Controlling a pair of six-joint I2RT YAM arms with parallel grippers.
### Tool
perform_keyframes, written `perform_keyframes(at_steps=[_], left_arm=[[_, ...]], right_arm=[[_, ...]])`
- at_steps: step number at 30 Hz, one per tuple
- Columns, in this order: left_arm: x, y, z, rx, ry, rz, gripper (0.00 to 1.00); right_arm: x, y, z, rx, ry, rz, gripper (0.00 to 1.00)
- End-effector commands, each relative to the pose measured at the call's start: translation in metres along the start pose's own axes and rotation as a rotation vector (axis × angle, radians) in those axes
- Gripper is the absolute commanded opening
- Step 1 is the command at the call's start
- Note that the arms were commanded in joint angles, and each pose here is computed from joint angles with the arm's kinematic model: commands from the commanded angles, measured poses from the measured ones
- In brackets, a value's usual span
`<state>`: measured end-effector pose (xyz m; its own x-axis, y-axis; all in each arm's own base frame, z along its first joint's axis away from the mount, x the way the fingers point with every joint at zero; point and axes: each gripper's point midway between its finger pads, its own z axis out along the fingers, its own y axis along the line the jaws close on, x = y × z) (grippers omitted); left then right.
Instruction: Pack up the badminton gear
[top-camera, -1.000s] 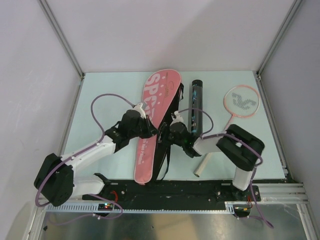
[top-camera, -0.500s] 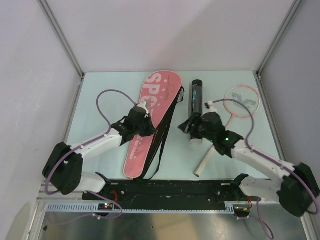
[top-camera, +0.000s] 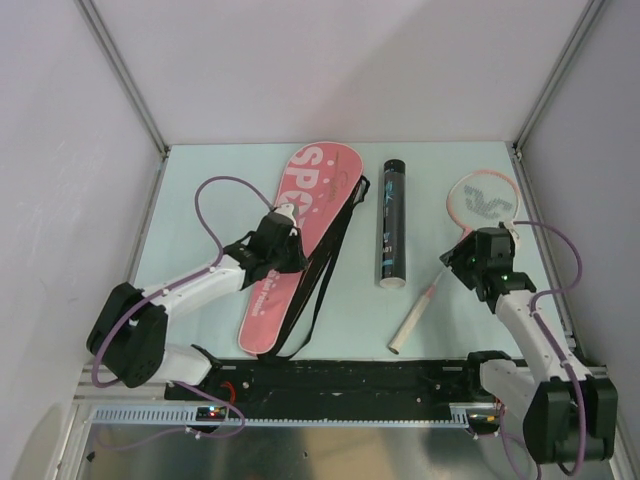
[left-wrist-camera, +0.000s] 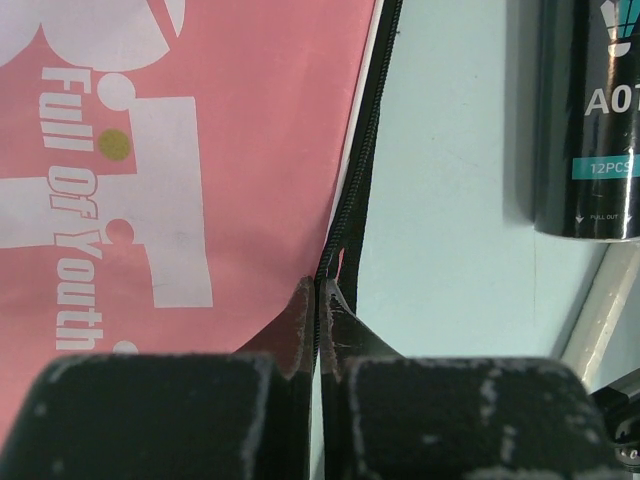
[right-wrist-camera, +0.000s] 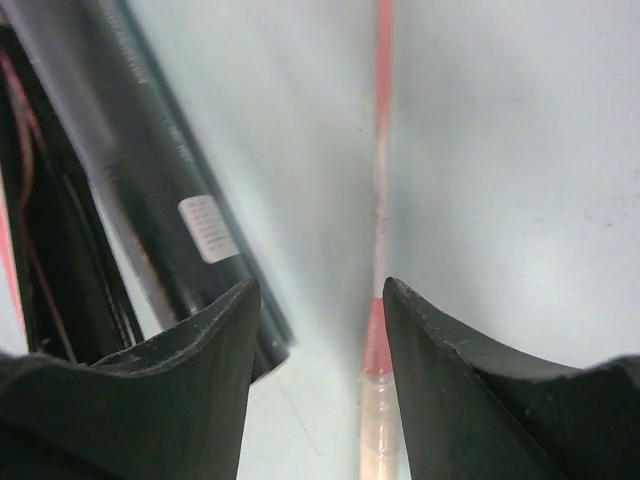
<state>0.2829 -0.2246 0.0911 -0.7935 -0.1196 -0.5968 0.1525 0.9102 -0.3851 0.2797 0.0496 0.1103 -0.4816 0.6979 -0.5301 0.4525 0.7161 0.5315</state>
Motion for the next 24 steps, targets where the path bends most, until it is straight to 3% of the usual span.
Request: perform_keyframes(at_steps=[1,19,24], left_arm=[[-0.022,-0.002,-0.002,-0.011,-0.057,0.023,0.0],[-0.022,-0.007,-0.003,0.011,-0.048,0.01,0.0],[-0.022,-0.008,-0.004,0.015,-0.049,-0.001,0.0]], right_arm=[[-0.007,-0.013,0.015,0.005,0.033,0.012,0.57],[0.03,-0.04,0.064,0.129,0.208,0.064,0.51],[0.045,-0.039,0.075,0.156,0.255,0.031,0.45]])
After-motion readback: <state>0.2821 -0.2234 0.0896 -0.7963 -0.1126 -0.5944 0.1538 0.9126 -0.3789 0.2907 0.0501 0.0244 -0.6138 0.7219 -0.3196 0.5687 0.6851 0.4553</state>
